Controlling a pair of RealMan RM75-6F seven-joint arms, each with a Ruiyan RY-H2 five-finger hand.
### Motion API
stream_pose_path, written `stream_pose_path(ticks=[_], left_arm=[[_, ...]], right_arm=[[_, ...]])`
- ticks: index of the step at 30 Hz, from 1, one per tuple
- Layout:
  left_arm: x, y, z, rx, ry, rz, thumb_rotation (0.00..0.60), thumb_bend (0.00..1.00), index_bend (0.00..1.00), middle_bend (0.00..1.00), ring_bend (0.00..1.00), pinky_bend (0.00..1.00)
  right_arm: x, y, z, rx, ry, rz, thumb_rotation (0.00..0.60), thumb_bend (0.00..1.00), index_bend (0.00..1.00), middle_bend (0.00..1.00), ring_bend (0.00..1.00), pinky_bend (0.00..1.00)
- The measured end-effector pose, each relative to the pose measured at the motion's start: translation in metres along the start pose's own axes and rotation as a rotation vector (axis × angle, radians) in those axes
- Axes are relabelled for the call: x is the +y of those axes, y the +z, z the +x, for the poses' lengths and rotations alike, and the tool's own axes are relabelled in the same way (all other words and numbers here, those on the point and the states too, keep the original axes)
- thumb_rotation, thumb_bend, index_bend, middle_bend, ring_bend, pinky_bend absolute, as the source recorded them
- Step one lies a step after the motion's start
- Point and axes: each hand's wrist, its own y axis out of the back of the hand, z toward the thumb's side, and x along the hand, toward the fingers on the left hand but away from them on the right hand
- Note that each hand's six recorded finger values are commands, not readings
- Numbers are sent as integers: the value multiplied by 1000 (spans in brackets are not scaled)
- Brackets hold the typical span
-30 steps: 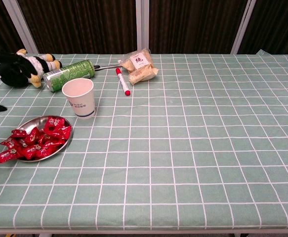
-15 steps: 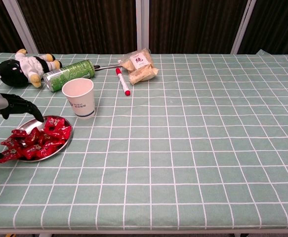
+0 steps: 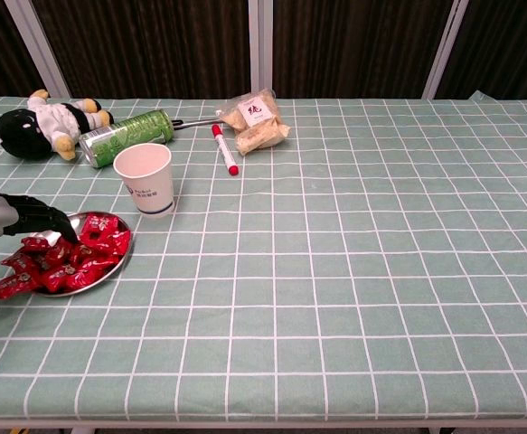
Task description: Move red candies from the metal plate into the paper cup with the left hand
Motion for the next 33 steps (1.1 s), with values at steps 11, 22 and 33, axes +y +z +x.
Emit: stream_pose_path(ticks=[11,22,33], left_arm=[[2,-6,13,4,-8,-3,600,161,299,292,220,392],[7,-7,23,-2,-2,-23,600,188,319,306,221,419],[8,-2,36,-19,-10,-67,600,211,391,372,280,489]], right_arm=[[1,0,1,-7,1,5,600,99,0,99,68,176],[-1,-1,3,-11,7,3,600,99,0,99,68,176],[-1,-4,4,-23,10,4,600,99,0,100,68,177]])
